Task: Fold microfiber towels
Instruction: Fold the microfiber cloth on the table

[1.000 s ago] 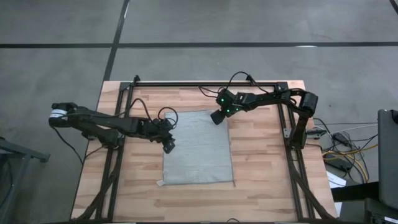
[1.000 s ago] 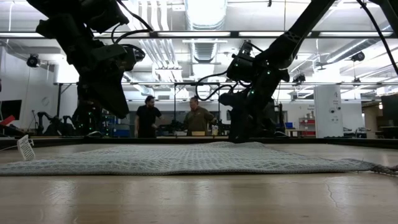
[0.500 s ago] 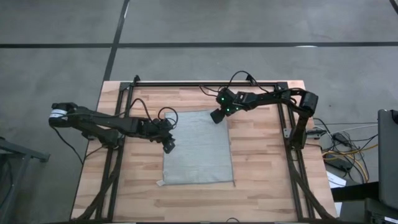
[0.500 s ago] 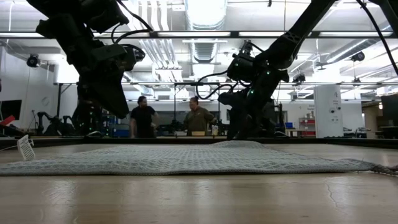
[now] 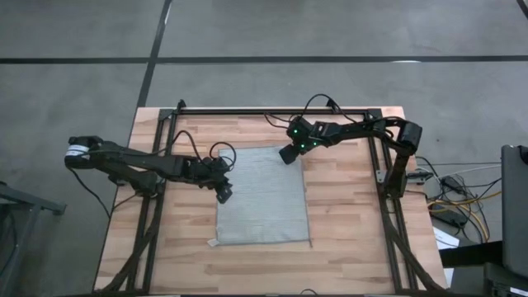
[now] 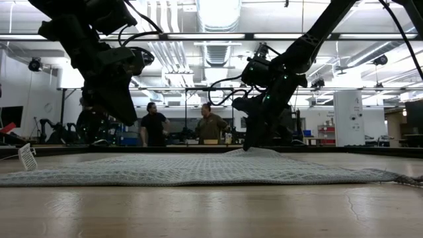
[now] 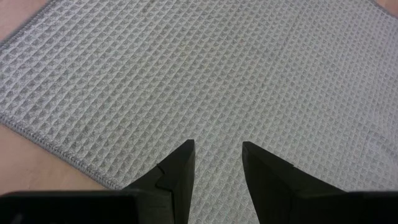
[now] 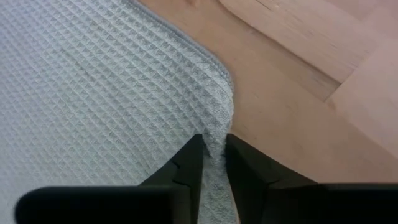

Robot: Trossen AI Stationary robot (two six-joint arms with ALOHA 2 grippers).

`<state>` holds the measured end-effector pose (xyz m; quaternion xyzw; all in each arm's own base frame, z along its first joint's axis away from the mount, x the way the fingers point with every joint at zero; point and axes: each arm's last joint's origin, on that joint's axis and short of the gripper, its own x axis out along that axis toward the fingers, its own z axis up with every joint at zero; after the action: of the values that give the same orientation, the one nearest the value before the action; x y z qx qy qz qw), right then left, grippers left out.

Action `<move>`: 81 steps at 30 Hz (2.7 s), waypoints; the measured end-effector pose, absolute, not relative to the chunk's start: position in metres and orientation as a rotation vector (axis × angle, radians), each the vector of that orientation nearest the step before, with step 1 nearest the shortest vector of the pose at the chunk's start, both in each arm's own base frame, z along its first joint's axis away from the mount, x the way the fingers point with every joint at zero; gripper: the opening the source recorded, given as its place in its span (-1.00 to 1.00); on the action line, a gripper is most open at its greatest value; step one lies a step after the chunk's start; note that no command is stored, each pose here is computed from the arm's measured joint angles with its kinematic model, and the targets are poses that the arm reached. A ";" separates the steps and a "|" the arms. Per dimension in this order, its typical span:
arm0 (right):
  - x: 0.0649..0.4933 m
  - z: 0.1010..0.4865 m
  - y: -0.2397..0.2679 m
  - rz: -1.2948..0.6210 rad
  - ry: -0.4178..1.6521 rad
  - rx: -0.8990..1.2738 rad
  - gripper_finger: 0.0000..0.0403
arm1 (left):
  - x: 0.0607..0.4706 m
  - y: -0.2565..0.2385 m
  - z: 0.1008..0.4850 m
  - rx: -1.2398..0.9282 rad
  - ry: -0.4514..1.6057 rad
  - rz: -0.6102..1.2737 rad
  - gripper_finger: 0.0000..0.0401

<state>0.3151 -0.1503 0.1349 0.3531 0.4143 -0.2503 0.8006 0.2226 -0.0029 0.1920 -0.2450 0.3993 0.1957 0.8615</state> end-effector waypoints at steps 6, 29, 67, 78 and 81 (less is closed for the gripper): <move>0.315 0.134 -0.150 -0.532 0.894 0.752 -0.90 | 0.223 -0.003 0.192 -0.514 0.838 0.411 -0.31; 0.319 0.137 -0.149 -0.456 0.852 0.798 -0.96 | 0.223 -0.003 0.192 -0.514 0.837 0.410 -0.31; 0.318 0.137 -0.149 -0.393 0.887 0.655 -0.96 | 0.223 -0.003 0.192 -0.514 0.837 0.410 -0.31; 0.318 0.137 -0.149 -0.393 0.887 0.645 -0.96 | 0.224 0.000 0.194 -0.487 0.786 0.485 -0.31; 0.318 0.137 -0.149 -0.393 0.886 0.645 -0.96 | 0.224 0.001 0.194 -0.447 0.781 0.486 -0.31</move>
<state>0.3182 -0.1487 0.1370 0.3047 0.4186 -0.1855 0.8352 0.2241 0.0005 0.1940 -0.2138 0.3738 0.2327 0.8720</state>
